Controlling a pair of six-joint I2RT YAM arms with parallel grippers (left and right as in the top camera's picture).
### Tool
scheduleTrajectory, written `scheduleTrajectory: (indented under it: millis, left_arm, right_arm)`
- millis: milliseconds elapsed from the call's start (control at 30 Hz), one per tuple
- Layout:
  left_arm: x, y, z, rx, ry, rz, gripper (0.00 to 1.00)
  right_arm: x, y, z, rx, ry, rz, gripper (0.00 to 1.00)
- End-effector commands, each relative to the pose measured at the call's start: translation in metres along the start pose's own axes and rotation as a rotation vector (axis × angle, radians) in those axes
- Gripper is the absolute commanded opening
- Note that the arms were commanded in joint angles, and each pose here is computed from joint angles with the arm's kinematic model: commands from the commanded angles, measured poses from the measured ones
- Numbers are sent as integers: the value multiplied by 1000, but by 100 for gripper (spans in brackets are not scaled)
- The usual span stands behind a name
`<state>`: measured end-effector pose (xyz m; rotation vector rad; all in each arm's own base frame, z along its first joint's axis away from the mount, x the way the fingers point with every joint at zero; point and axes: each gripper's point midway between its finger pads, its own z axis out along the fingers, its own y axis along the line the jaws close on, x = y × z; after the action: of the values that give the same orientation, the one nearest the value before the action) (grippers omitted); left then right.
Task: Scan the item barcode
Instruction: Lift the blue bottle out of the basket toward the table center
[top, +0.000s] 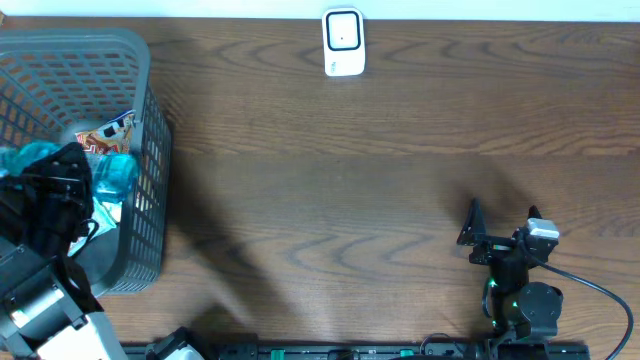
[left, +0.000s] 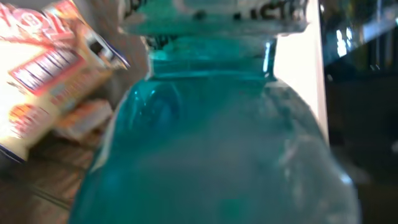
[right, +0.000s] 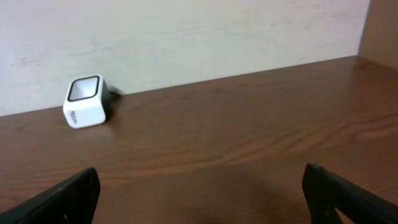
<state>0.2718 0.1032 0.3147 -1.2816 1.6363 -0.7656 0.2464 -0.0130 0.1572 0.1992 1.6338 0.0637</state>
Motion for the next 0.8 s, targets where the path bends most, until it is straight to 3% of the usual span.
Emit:
scheduleTrajectory:
  millis: [0, 767]
  left_arm:
    - [21, -31, -8, 128, 111, 49, 27]
    - [144, -132, -28, 538, 454, 364, 27]
  right_arm:
    - [1, -1, 0, 10, 1, -14, 99]
    - [1, -2, 0, 11, 1, -14, 99]
